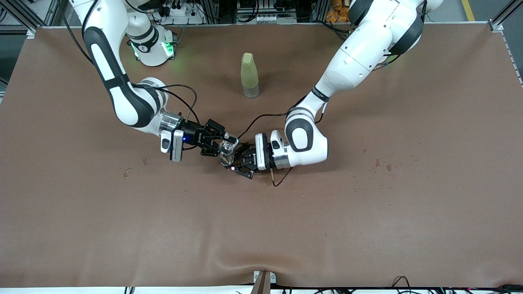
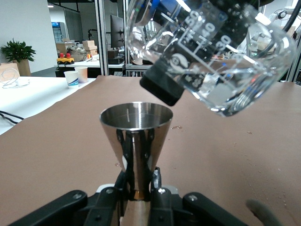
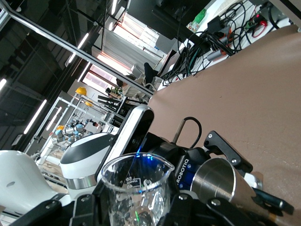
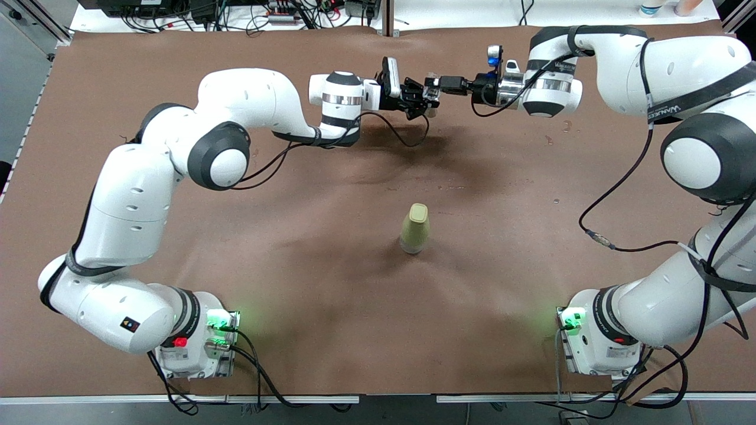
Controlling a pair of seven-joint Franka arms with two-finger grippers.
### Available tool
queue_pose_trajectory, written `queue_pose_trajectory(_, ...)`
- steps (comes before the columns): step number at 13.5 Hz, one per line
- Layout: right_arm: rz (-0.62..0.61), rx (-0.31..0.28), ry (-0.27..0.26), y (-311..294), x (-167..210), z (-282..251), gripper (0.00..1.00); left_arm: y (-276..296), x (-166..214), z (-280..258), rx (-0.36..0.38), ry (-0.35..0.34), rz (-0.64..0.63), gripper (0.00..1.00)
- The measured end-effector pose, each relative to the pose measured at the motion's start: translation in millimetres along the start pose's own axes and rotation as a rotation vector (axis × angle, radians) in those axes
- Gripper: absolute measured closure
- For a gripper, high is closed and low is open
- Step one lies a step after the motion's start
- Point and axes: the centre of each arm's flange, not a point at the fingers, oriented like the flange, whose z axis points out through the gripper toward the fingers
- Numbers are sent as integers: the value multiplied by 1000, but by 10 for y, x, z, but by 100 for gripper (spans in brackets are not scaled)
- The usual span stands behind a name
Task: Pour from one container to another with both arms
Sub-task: 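Tilt the beaker with the right gripper to pour into the jigger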
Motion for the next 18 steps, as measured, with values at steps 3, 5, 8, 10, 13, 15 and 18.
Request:
queue_pose_trajectory(3, 35, 0, 0, -1, 0, 1, 50, 3, 1, 3, 0, 0, 0, 79)
queue_pose_trajectory(5, 59, 1, 1, -1, 0, 1, 50, 3, 1, 3, -1, 0, 0, 79)
queue_pose_trajectory(8, 88, 1, 2, -1, 1, 1, 50, 3, 1, 3, -1, 0, 0, 79)
queue_pose_trajectory(10, 133, 1, 4, -1, 2, 1, 50, 3, 1, 3, -1, 0, 0, 79)
queue_pose_trajectory(13, 219, 2, 4, -4, 2, 4, 50, 3, 1, 3, -1, 0, 0, 79)
queue_pose_trajectory(15, 260, 2, 4, -4, 3, 4, 50, 6, 2, 6, -1, 0, 0, 79)
queue_pose_trajectory(18, 338, 3, 4, -5, 2, 5, 50, 11, 3, 11, -2, 0, 1, 79)
